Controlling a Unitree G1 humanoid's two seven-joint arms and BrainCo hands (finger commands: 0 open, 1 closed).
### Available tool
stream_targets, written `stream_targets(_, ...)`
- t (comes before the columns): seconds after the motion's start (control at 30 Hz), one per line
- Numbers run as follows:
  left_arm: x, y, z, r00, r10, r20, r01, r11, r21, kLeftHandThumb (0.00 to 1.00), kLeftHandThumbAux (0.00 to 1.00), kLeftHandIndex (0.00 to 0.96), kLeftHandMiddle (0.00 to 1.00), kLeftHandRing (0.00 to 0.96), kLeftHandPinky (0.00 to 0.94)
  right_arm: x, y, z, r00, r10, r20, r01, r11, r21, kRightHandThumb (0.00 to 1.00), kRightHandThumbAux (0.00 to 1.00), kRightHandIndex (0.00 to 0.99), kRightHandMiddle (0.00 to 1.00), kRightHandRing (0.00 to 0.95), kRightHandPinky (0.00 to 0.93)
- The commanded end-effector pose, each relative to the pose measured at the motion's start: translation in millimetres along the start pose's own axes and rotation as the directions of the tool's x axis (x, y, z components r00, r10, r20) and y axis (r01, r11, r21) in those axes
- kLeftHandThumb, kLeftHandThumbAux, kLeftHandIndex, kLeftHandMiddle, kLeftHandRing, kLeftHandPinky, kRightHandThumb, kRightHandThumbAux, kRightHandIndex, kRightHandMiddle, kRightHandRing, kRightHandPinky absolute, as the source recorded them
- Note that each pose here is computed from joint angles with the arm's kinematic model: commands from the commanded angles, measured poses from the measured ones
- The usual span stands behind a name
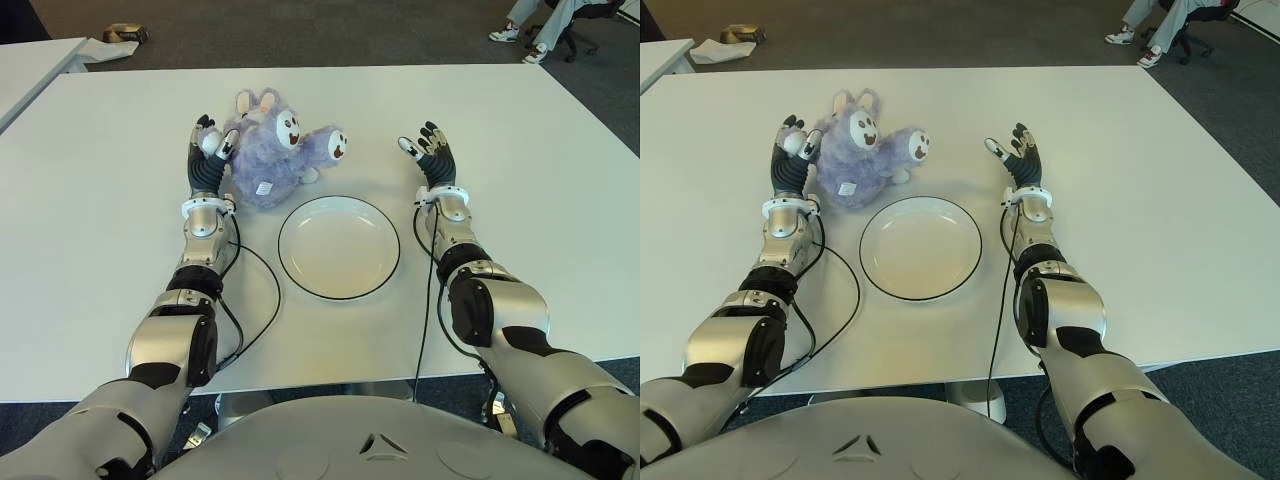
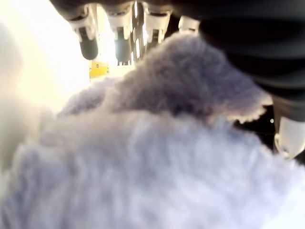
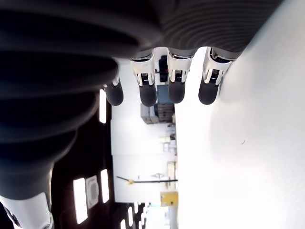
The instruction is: Put the doll into the plate.
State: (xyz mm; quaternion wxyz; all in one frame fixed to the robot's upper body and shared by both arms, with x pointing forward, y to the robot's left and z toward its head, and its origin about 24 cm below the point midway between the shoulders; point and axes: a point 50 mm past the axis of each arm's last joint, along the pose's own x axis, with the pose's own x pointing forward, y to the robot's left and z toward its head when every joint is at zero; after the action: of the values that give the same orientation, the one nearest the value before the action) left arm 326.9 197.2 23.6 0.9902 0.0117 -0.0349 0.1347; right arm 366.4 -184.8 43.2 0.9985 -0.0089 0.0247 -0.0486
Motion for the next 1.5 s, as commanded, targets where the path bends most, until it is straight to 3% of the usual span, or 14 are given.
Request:
stream_targets(0.03, -39.8, 1.2, -49.6, 0.981, -0.004, -0.192, 0.011, 0.999, 0.039, 0.000, 0.476, 0.000, 0.098, 0.068, 0.008, -22.6, -1.7, -45.7, 0.984, -0.002, -0.177, 0.002, 1.000, -0.001, 0.058, 0.662, 0.011, 0.027, 0.023, 0.031)
stream_targets(0.53, -39.6, -1.2, -48.2, 0.983, 0.006, -0.184, 0.001, 0.999, 0.037, 0.000, 0.472, 0.004, 0.098, 0.081, 0.060, -21.7, -3.9, -44.6, 0.984, -0.006, -0.178, 0.006, 1.000, -0.003, 0.049, 0.653, 0.019, 0.028, 0.024, 0.029)
stream_targets(1.5, -37.1, -1.5, -47.9, 0.981, 0.012, -0.194, -0.005, 0.999, 0.039, 0.000, 0.469, 0.000, 0.110, 0.086, 0.032, -20.5, -3.1, -43.3, 0.984, -0.004, -0.179, 0.005, 1.000, 0.004, 0.058, 0.655, 0.022, 0.031, 0.027, 0.031)
